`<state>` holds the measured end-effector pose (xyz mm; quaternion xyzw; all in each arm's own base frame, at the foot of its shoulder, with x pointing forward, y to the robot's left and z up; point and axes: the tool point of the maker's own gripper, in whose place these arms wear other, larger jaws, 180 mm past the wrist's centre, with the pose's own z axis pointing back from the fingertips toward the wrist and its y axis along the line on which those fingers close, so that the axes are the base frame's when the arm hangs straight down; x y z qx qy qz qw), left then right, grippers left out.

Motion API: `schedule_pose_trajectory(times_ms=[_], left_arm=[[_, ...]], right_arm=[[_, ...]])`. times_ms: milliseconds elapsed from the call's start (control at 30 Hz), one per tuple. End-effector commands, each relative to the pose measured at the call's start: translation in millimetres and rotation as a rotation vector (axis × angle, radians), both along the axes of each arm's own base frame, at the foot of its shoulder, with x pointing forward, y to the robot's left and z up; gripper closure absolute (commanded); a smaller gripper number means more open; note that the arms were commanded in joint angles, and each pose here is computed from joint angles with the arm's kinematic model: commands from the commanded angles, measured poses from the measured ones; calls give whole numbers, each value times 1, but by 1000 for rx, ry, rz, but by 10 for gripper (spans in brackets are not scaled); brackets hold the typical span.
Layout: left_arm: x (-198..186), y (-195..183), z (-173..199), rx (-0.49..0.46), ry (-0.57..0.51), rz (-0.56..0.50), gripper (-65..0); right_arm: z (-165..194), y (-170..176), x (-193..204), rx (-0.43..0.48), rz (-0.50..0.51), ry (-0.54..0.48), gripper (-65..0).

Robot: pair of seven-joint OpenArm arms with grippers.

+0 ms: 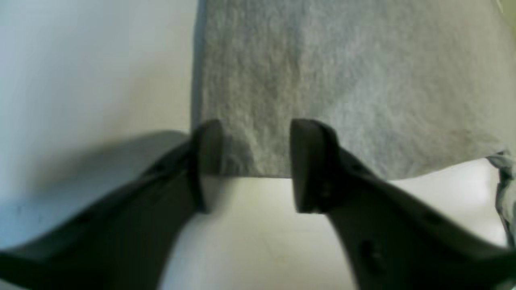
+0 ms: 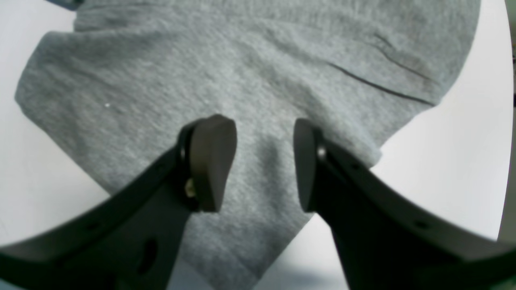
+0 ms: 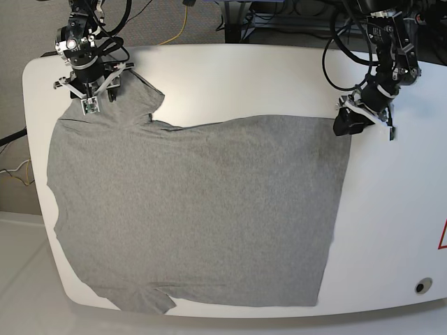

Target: Fold the T-shirt properly

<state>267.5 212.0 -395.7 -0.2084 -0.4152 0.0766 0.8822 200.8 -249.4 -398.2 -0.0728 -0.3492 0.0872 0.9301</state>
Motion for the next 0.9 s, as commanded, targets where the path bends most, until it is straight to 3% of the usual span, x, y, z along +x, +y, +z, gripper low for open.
schedule_pose_trajectory(times_ms=[0, 433, 867], left_arm=[[5, 3, 22, -11, -71, -2, -328], [1, -7, 27, -65, -100, -1, -321], [6, -18, 31, 27, -111, -31, -175]], right_arm=[[11, -2, 7, -7, 11, -42, -272], [11, 0, 9, -5, 15, -44, -270], [11, -1, 9, -9, 14, -43, -270]])
